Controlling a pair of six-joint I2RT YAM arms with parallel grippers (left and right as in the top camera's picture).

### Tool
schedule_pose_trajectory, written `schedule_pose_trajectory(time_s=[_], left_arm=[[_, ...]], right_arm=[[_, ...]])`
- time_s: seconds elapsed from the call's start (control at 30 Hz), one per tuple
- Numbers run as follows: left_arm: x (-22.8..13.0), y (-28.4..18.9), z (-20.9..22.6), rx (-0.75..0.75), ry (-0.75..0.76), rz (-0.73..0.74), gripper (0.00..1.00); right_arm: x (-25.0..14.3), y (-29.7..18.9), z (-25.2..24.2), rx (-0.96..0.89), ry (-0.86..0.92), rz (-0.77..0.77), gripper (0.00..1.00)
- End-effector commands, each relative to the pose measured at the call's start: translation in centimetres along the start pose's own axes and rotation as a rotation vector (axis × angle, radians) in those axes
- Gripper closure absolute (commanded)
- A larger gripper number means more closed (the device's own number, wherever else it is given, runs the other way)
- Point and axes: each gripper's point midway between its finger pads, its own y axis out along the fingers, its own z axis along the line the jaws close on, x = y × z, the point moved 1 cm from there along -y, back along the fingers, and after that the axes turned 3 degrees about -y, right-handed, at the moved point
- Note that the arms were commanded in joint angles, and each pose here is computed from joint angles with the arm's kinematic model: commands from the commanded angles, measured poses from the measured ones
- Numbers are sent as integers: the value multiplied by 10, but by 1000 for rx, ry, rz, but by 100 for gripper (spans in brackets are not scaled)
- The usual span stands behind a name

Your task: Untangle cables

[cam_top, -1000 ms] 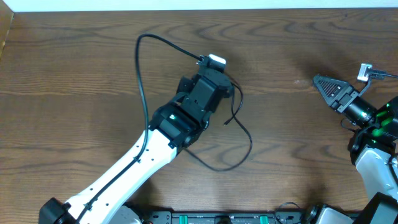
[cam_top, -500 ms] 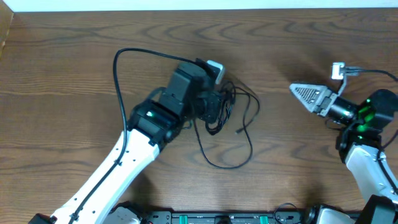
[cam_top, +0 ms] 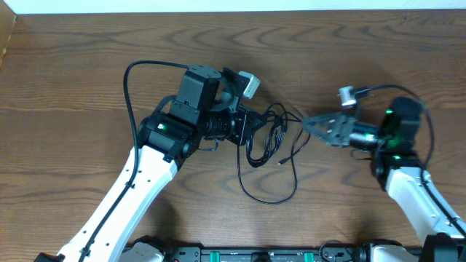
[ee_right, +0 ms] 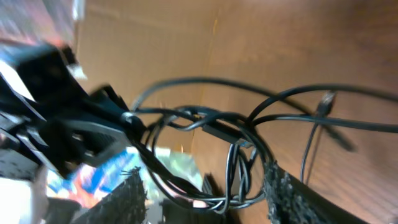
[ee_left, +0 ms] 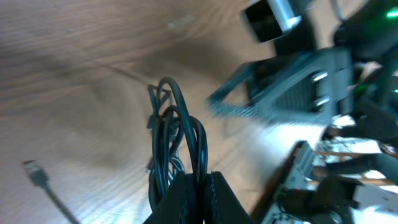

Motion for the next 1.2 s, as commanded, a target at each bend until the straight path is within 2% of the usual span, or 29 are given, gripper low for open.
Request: schedule_pose_trajectory(time_s=[0.0, 0.1, 0.3, 0.43, 0.47, 0.53, 0.57, 0.67, 0.77, 0.9, 1.17], left_arm=[[5, -9, -27, -122, 14, -1, 92], [4, -10, -32, -153, 14, 10, 92], [6, -10, -32, -155, -24, 4, 92], [7, -11, -39, -195, -65, 10, 92], [6, -12, -42, -212, -65, 16, 92], [5, -13, -46, -238, -64, 26, 92], [4, -13, -47, -242, -66, 30, 92], [3, -13, -46, -239, -70, 35, 92], [4, -12, -40, -207, -61, 22, 92], [14, -12, -16, -87, -77, -34, 92], [30, -21, 34, 182, -106, -140, 92]], right_arm=[[-3, 17, -8, -62, -41, -8, 45], [-4, 22, -14, -100, -32, -19, 43], [-12, 33, -12, -99, -147, 14, 40], [-12, 49, -25, -215, -193, -28, 43], [-11, 51, -26, -231, -198, -38, 53], [-10, 53, -29, -255, -211, -50, 90], [-10, 53, -29, -257, -233, -48, 99], [-9, 51, -35, -287, -284, -49, 99], [-7, 38, -63, -436, -204, -86, 99], [-13, 26, -81, -518, -140, -78, 99], [-15, 16, -86, -552, -124, -77, 99]])
